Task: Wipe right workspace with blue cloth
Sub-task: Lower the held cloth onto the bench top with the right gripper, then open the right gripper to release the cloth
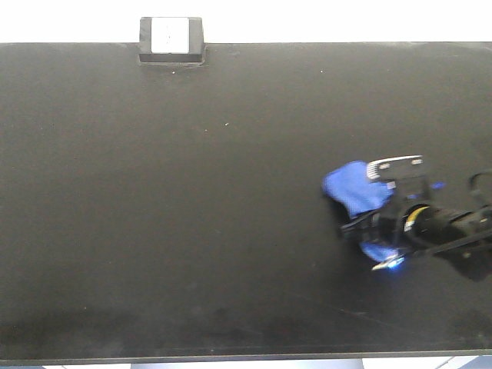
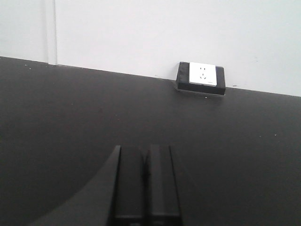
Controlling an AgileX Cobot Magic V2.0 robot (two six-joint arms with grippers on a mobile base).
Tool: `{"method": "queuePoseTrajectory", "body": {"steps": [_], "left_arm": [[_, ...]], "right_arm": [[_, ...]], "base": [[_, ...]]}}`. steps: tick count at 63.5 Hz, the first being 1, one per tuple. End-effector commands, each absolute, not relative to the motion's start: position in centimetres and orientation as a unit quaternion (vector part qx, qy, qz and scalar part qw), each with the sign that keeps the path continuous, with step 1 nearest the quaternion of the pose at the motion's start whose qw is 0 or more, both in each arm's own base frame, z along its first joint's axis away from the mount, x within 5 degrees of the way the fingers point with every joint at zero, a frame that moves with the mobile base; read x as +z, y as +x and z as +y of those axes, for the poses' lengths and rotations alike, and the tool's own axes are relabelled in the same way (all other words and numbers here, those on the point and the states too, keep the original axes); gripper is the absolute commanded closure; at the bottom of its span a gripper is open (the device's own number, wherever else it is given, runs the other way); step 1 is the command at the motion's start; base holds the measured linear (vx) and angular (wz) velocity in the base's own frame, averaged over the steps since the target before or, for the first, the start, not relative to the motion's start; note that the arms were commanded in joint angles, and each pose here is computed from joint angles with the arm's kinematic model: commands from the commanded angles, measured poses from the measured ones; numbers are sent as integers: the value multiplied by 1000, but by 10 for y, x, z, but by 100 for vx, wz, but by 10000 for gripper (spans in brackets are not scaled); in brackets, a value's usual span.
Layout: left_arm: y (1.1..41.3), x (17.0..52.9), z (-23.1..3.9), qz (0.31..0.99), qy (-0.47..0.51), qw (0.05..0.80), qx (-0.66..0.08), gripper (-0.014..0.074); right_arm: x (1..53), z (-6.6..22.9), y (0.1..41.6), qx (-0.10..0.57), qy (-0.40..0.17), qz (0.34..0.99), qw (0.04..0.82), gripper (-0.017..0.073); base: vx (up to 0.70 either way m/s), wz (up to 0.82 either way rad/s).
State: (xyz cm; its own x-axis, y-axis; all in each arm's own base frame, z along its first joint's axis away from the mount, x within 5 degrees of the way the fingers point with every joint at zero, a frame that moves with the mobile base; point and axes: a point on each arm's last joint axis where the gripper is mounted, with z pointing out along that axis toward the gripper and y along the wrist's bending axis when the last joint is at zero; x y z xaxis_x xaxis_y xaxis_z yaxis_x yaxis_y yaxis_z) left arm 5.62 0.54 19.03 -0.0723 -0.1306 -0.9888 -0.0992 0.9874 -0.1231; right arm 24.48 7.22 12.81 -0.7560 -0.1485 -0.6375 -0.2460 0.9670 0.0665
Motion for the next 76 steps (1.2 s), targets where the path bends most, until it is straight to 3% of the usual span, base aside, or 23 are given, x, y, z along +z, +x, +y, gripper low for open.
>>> {"method": "queuePoseTrajectory", "body": {"steps": [1,14,32,40,76], "left_arm": [[57,188,5,708,-79,701,-19,599],[57,188,5,708,-79,701,-19,599],[57,188,5,708,-79,701,-19,599],[57,188,5,708,-79,701,-19,599],[57,188,5,708,-79,701,-19,599]], "right_arm": [[146,84,245,88,-132,915,372,541],[172,84,242,97,-132,893,418,442],[190,81,235,96,-127,885,437,92],[194,79,232,94,-124,886,436,-9],[275,46,155,71,-93,860,496,-23]], "base": [[0,0],[0,0],[0,0],[0,0],[0,0]]}}
